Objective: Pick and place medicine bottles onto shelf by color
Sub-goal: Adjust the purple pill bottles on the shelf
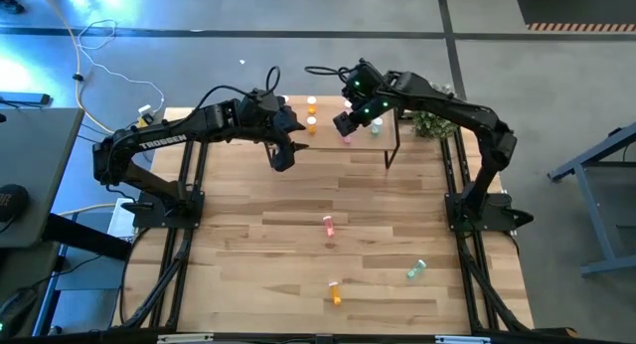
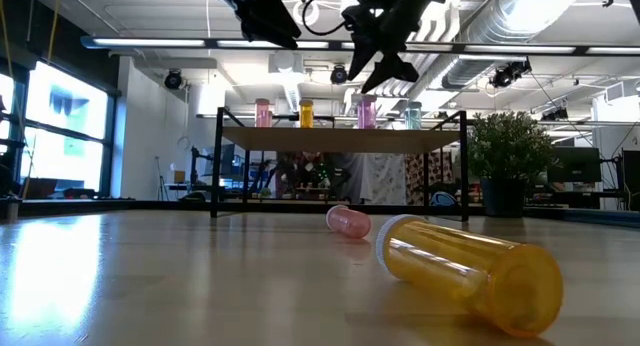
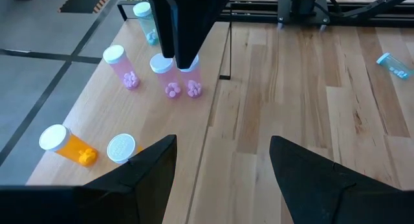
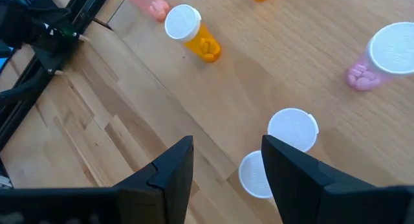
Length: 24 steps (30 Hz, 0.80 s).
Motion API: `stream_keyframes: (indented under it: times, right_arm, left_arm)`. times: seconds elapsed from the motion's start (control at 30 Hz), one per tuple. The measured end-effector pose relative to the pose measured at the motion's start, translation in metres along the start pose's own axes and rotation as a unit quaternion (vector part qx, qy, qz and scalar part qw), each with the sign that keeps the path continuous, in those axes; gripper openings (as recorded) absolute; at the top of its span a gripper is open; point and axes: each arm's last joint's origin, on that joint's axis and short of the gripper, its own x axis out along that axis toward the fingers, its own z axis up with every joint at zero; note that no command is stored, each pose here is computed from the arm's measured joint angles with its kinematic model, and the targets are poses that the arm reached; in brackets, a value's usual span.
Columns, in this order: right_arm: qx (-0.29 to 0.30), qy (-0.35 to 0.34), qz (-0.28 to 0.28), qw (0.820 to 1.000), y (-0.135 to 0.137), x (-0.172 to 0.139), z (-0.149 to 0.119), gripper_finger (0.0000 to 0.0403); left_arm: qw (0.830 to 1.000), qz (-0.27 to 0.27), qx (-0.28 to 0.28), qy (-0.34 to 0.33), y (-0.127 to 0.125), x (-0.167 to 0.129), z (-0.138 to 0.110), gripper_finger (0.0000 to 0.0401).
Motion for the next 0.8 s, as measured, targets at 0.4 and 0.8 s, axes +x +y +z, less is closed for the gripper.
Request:
stream_keyframes:
  times: [0.4,0.8]
  right_arm:
    - [-0.001,-0.003,0.001,1.0,-0.0032,-0.0046,0.0013,0.0174]
    - [-0.009,-0.006,0.0,1.0,-0.0023,-0.0088,0.0008,0.0174]
  left_arm:
    - [1.0,0.0,0.0,0.0,0.0,0.0,0.0,0.0236]
    - [1.0,0.0,0.0,-0.001,0.0,-0.0001,0.0002,0.0236]
